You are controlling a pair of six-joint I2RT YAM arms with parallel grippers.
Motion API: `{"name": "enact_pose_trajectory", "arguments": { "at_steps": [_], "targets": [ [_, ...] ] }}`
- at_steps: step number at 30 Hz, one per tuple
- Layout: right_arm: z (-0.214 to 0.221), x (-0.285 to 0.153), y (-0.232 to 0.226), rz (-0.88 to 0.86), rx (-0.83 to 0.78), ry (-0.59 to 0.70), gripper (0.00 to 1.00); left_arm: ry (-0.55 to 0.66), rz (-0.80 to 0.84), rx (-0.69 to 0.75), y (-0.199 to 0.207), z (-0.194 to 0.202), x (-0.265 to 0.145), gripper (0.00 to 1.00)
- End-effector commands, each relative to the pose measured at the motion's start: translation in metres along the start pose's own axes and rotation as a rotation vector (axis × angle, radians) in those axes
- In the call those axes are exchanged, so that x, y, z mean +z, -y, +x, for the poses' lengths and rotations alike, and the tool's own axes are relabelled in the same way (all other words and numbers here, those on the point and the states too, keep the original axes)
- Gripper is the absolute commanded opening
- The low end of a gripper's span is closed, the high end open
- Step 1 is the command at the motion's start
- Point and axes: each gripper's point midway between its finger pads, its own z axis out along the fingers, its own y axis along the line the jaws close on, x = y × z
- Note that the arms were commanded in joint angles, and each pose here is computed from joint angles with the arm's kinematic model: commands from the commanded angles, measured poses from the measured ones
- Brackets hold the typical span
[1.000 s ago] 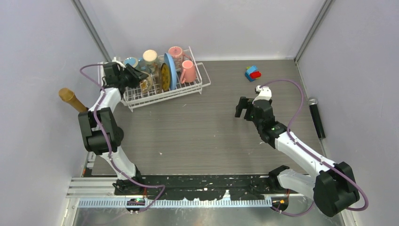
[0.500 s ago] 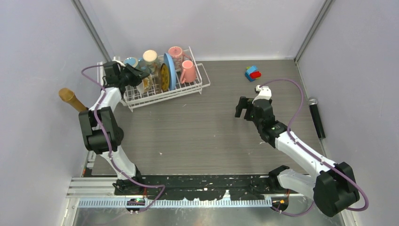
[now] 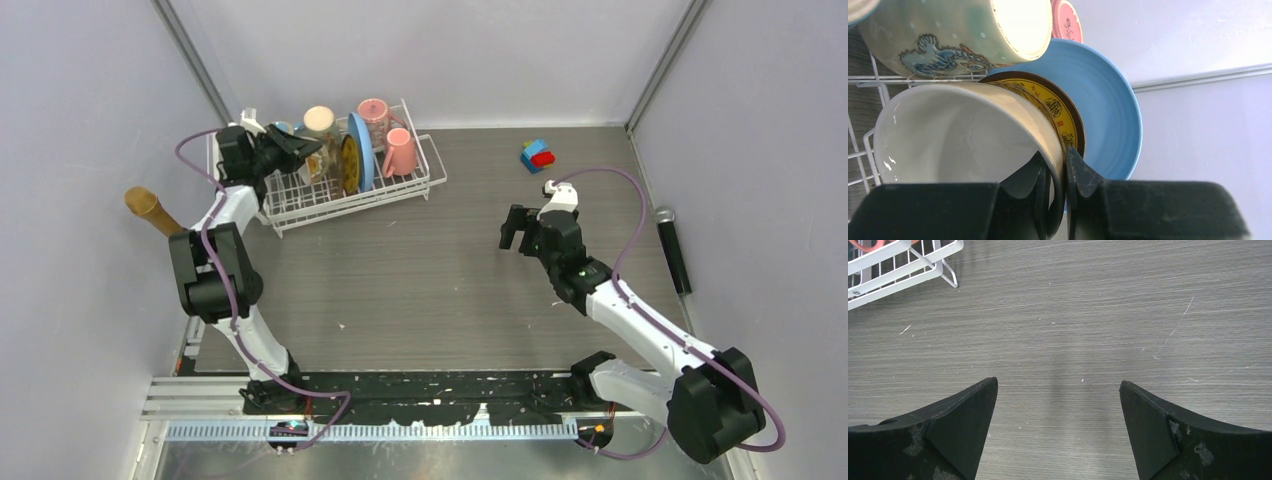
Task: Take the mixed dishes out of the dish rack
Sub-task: Pick up the bowl from the dish rack, then place the bowl at the center of the board.
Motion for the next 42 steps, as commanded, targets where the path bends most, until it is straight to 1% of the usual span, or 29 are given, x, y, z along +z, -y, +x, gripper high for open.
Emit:
{"name": "enact_pose_trajectory", "arguments": {
  "at_steps": [1, 3, 7, 9, 13, 15, 17, 21, 25, 28, 32, 38, 42],
  "targets": [
    [-0.024, -0.007, -0.009, -0.034, 0.017, 0.069, 1.00, 0.049, 0.158, 0.143, 0.071, -0.021, -0.024, 0.00],
    [-0.024, -0.008, -0.010, -0.042, 0.019, 0.069, 1.00, 0.050, 0.138, 0.165, 0.077, -0.019, -0.032, 0.00],
    [-0.026, -0.011, -0.013, -0.062, 0.030, 0.079, 1.00, 0.048, 0.077, 0.270, 0.103, -0.003, -0.055, 0.00],
    [-0.028, -0.013, -0.013, -0.065, 0.040, 0.091, 1.00, 0.045, -0.018, 0.343, 0.111, 0.017, -0.064, 0.00],
    [-0.033, -0.019, -0.012, -0.068, 0.074, 0.128, 1.00, 0.057, -0.272, 0.537, 0.115, 0.061, -0.093, 0.00],
    [-0.034, -0.021, -0.010, -0.064, 0.090, 0.143, 1.00, 0.047, -0.353, 0.572, 0.113, 0.083, -0.109, 0.00],
    [-0.035, -0.022, -0.010, -0.064, 0.099, 0.149, 1.00, 0.035, -0.405, 0.574, 0.108, 0.105, -0.124, 0.00],
    [-0.036, -0.023, -0.011, -0.071, 0.108, 0.156, 1.00, -0.045, -0.537, 0.575, 0.075, 0.150, -0.139, 0.00],
    [-0.038, -0.024, -0.010, -0.071, 0.119, 0.175, 1.00, -0.163, -0.672, 0.672, 0.037, 0.191, -0.151, 0.00],
    [-0.038, -0.025, -0.007, -0.063, 0.128, 0.193, 1.00, -0.227, -0.762, 0.653, 0.005, 0.213, -0.157, 0.00],
    [-0.040, -0.026, -0.003, -0.047, 0.127, 0.204, 1.00, -0.213, -0.866, 0.617, -0.032, 0.224, -0.167, 0.00],
    [-0.038, -0.022, -0.002, -0.039, 0.123, 0.208, 1.00, -0.162, -1.016, 0.616, -0.063, 0.220, -0.176, 0.00],
    [-0.035, -0.019, -0.004, -0.042, 0.123, 0.195, 1.00, -0.147, -1.073, 0.601, -0.081, 0.224, -0.173, 0.00]
  ]
}}
